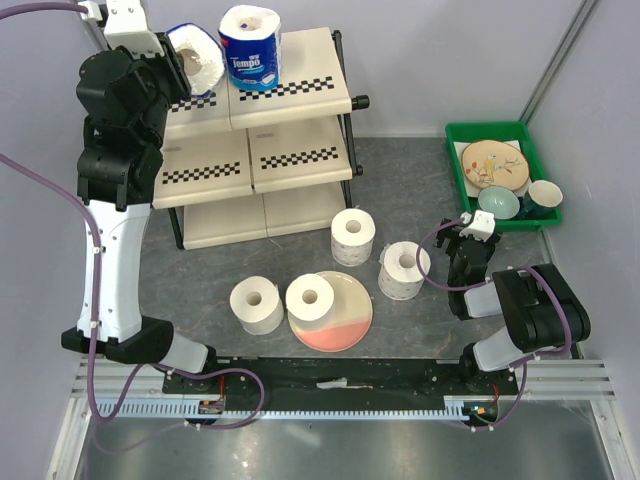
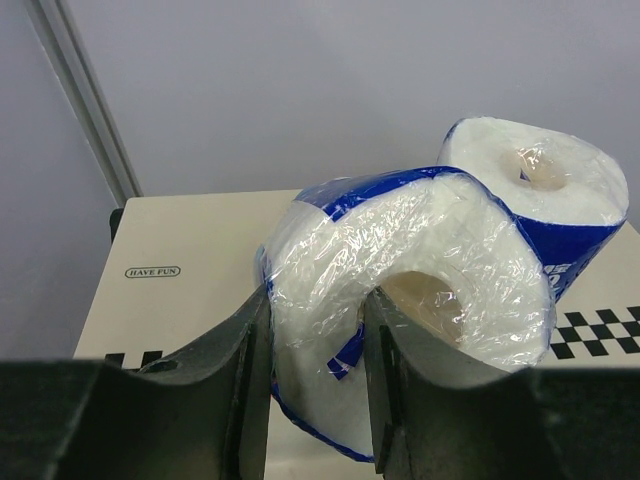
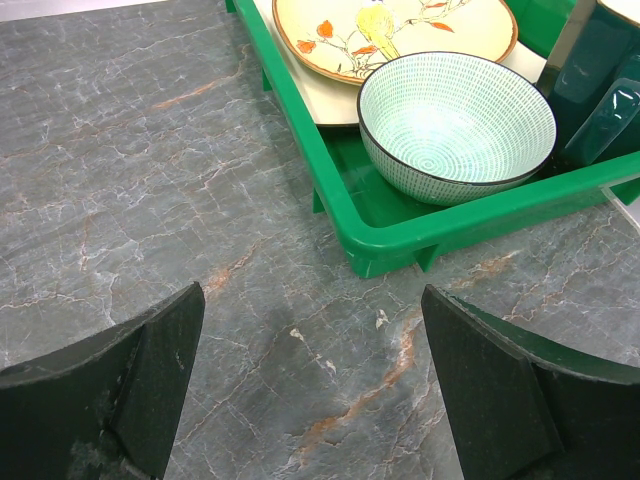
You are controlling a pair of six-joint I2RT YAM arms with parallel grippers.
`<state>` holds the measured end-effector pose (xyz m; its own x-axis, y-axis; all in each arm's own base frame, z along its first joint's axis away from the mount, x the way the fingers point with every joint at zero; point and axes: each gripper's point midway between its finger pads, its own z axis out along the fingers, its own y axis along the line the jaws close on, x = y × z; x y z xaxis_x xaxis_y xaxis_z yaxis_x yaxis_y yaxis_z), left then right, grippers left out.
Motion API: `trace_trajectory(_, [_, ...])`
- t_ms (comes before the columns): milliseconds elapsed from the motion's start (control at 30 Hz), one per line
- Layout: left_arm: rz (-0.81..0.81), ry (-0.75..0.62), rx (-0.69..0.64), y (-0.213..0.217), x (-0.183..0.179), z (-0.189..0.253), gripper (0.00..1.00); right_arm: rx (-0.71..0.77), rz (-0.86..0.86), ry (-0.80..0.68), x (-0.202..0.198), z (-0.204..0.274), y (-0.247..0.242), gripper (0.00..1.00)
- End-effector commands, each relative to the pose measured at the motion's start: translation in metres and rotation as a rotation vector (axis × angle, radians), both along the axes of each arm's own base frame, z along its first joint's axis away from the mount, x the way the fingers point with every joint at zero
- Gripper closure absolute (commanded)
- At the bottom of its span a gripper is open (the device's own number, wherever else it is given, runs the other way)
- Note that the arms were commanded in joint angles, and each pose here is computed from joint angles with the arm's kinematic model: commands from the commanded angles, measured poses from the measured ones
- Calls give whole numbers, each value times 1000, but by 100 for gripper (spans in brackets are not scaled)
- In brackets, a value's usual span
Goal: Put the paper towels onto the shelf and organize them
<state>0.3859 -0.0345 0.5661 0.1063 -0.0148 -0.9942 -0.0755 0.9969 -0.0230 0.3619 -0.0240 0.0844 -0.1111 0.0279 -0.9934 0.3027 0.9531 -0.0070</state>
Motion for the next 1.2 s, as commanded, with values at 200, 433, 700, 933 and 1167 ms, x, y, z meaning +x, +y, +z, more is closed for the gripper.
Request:
trace_trajectory(200, [-27, -80, -57, 2, -7, 25, 66, 6, 3, -48, 6, 13, 1, 2])
trace_trajectory(433, [-22, -58, -46, 5, -2, 17, 65, 7, 3, -47, 6, 12, 1, 2])
trace_trajectory(700, [-66, -5, -67, 8, 8, 14, 65, 6, 3, -46, 6, 12, 1, 2])
trace_trajectory(933, [-93, 32, -86, 10, 12, 8, 65, 7, 4, -48, 6, 13, 1, 2])
trace_trajectory(1167, [-103, 26, -93, 11, 8, 11, 63, 6, 5, -48, 6, 13, 1, 2])
